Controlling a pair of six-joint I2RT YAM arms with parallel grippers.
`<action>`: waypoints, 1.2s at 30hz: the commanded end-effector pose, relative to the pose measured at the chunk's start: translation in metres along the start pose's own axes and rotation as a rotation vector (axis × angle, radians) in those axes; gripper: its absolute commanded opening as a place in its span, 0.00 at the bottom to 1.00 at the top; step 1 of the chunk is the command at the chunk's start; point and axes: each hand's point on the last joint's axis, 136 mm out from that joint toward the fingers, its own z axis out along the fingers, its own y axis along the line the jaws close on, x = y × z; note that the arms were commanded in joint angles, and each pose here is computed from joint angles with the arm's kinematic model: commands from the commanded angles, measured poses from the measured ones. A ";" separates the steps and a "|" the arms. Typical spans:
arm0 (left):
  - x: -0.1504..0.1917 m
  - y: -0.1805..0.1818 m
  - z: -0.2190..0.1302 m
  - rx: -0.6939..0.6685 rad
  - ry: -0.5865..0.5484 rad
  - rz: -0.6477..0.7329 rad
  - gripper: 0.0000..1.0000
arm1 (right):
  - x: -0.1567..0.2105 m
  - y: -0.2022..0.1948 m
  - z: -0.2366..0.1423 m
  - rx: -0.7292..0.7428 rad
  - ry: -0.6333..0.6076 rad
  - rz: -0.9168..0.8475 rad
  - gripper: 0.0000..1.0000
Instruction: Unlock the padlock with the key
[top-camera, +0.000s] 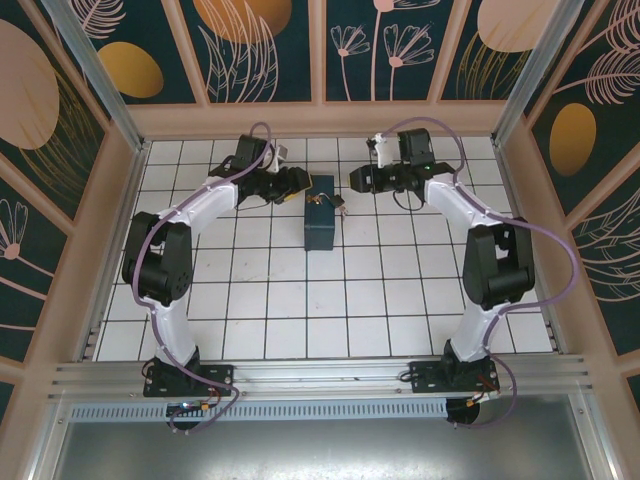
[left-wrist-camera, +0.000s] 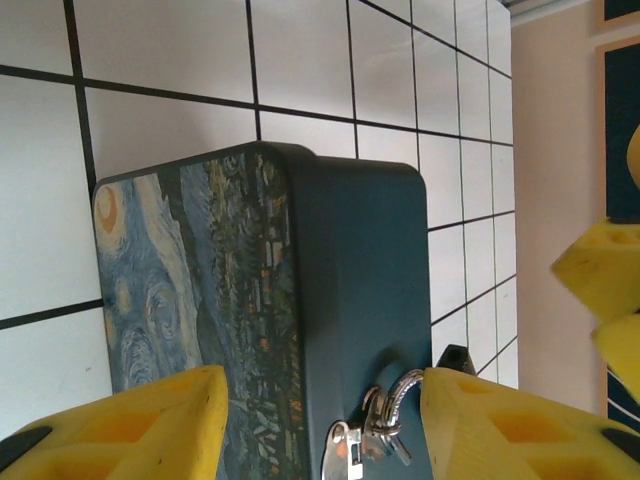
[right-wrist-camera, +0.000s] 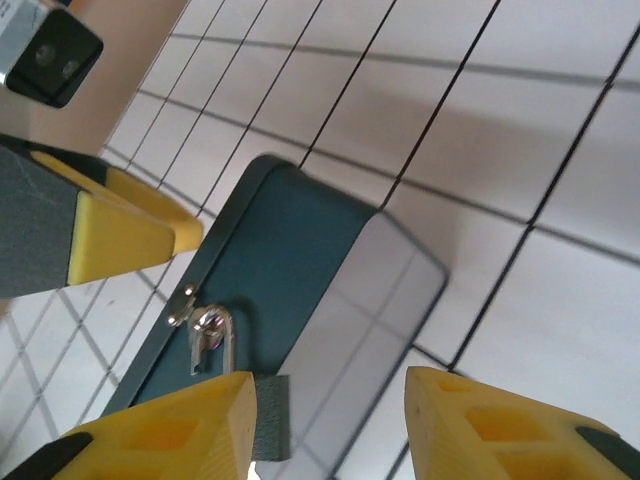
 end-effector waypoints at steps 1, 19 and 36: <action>-0.001 0.000 -0.001 0.004 -0.016 0.004 0.54 | 0.012 0.025 0.002 -0.150 0.043 0.090 0.45; 0.006 -0.002 0.001 0.036 0.009 -0.014 0.52 | 0.050 0.022 0.035 -0.208 0.112 0.186 0.47; 0.020 0.000 0.008 0.068 0.025 -0.056 0.49 | 0.033 0.039 0.016 -0.232 -0.057 0.280 0.01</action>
